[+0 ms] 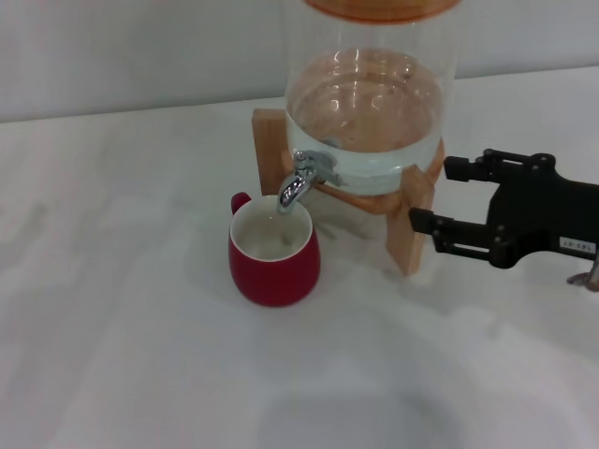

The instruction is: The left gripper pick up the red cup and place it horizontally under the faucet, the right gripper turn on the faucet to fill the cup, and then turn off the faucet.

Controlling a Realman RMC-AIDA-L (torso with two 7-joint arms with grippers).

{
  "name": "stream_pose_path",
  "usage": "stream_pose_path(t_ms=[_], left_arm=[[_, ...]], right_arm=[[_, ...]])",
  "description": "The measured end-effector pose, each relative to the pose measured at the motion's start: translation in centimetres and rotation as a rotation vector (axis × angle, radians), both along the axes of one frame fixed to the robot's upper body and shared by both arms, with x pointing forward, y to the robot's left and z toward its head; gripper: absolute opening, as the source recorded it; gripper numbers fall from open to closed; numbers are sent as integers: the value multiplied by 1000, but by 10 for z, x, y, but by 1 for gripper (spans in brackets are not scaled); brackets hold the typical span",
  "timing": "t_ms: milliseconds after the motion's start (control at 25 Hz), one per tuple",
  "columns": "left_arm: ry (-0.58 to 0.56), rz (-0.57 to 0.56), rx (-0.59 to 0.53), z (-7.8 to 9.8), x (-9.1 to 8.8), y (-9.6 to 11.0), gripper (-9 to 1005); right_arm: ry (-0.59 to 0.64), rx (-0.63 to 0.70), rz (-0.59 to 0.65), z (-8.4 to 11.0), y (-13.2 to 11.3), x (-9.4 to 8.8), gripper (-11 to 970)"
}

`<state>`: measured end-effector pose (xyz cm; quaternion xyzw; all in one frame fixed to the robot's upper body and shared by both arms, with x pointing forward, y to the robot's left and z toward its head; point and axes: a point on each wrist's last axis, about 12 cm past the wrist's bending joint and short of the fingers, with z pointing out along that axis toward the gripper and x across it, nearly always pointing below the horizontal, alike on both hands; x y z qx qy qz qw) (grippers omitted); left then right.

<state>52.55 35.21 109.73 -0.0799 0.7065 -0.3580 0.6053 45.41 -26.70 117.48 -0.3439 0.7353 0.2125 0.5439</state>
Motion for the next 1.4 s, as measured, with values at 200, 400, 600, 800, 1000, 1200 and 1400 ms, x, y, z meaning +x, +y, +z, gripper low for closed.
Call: stream_pose_path(t_ms=[200,400,600,800,1000,1200,1400], left_arm=[[5,-2,18,3,10,-4,833],[8,-11,31,4,15,-7,833],[14,-7,31,2,12,-6,833],[13,-6,23,1,9,-5,833],[13,-7,21,1,9,-5,833],[13,-6,20,1,9,-5,833],[13,-5,19,1,9,-5,833]], right_arm=[[-18,2,56,0,28,0,722],[-6,-15,59,-4,43,12,722],[28,-6,61,-13,47,27,722],[47,1,65,-17,50,36,722],[50,2,57,-19,52,42,722],[50,2,67,-19,55,44,722],[52,0,100,-19,63,43,722]])
